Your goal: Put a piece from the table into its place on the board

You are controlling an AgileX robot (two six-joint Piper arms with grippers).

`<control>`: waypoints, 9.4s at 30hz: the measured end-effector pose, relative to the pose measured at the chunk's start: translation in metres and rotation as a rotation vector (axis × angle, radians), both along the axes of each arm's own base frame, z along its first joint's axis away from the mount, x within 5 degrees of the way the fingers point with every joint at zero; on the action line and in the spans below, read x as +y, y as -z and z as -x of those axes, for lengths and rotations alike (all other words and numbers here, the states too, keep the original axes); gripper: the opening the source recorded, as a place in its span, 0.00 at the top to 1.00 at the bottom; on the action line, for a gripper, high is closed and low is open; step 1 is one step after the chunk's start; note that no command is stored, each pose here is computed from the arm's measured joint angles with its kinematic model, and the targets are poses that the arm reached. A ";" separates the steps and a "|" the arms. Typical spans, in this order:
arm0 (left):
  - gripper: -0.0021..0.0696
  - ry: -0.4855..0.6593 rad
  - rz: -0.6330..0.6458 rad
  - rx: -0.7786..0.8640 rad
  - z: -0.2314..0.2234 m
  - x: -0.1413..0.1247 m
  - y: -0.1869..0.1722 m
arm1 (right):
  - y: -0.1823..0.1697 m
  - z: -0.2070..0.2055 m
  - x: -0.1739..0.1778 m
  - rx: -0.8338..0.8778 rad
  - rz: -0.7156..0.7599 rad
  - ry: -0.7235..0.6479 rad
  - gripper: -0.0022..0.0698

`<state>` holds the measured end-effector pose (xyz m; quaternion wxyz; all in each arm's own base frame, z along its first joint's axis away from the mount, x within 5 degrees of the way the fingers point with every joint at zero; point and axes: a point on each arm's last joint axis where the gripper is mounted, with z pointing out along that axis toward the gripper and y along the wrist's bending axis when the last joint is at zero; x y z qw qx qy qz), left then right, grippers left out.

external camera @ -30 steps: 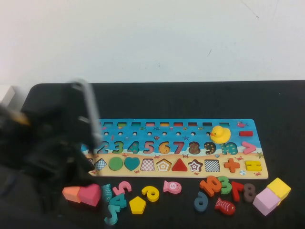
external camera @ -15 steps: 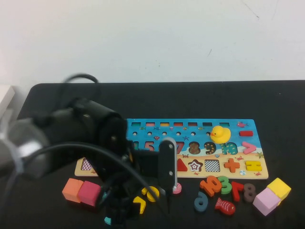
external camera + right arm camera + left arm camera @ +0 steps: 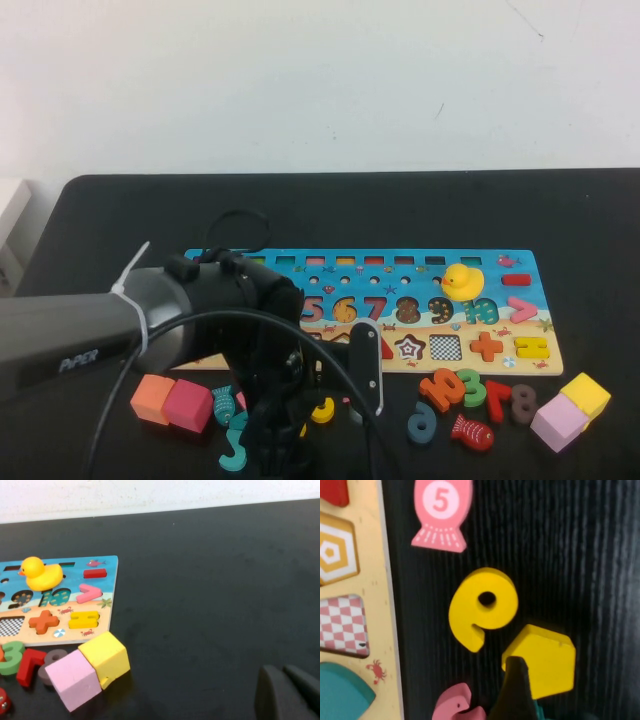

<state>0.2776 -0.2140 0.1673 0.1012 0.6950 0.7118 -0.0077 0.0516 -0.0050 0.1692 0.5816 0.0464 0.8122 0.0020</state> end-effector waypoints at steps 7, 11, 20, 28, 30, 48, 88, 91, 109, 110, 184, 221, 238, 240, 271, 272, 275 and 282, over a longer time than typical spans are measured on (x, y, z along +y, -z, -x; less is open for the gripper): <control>0.26 -0.050 -0.026 0.009 -0.003 0.000 0.012 | 0.000 0.000 0.000 0.000 0.000 0.000 0.94; 0.26 -0.044 -0.050 0.011 -0.005 0.001 0.018 | 0.000 0.000 0.000 0.000 0.000 0.000 0.94; 0.26 -0.048 -0.038 -0.010 -0.009 -0.002 0.026 | 0.000 0.000 0.000 0.000 0.000 0.000 0.94; 0.26 -0.076 -0.047 -0.052 -0.014 -0.001 0.028 | 0.000 0.000 0.000 0.000 0.000 0.000 0.94; 0.26 -0.073 -0.052 -0.057 -0.015 -0.001 0.028 | 0.000 0.000 0.000 0.000 0.000 0.000 0.94; 0.46 -0.121 -0.088 -0.006 -0.013 0.001 0.034 | 0.000 0.000 0.000 0.000 0.000 0.000 0.94; 0.54 -0.236 -0.055 0.006 -0.095 -0.062 0.002 | 0.000 0.000 0.000 0.000 0.000 0.000 0.94; 0.54 -0.238 -0.049 0.002 -0.096 -0.063 0.006 | 0.000 0.000 0.000 0.000 0.000 0.000 0.94; 0.54 -0.325 -0.006 -0.011 -0.108 -0.054 0.007 | 0.000 0.000 0.000 0.000 0.000 0.000 0.94; 0.54 -0.332 -0.007 -0.010 -0.109 -0.052 0.007 | 0.000 0.000 0.000 0.000 0.000 0.000 0.94; 0.97 -0.556 0.039 0.051 -0.131 -0.068 0.001 | 0.000 0.000 0.000 0.000 0.000 0.000 0.94; 0.97 -0.553 0.060 0.043 -0.134 -0.071 0.009 | 0.000 0.000 0.000 0.000 0.000 0.000 0.94; 0.97 -0.543 0.200 -0.073 -0.131 -0.069 -0.054 | 0.000 0.000 0.000 0.000 0.000 0.000 0.94; 0.97 -0.539 0.257 -0.120 -0.125 -0.065 -0.086 | 0.000 0.000 0.000 0.000 0.000 0.000 0.94; 0.97 -0.634 0.775 -0.273 0.131 0.098 -0.153 | 0.000 0.000 0.000 0.000 0.000 0.000 0.94; 0.97 -0.626 0.790 -0.292 0.138 0.103 -0.155 | 0.000 0.000 0.000 0.000 0.000 0.000 0.94; 0.97 -0.612 0.843 -0.355 0.154 0.117 -0.156 | 0.000 0.000 0.000 0.000 0.000 0.000 0.94; 0.97 -0.680 0.952 -0.523 0.174 0.147 -0.131 | 0.000 0.000 0.000 0.000 0.000 0.000 0.94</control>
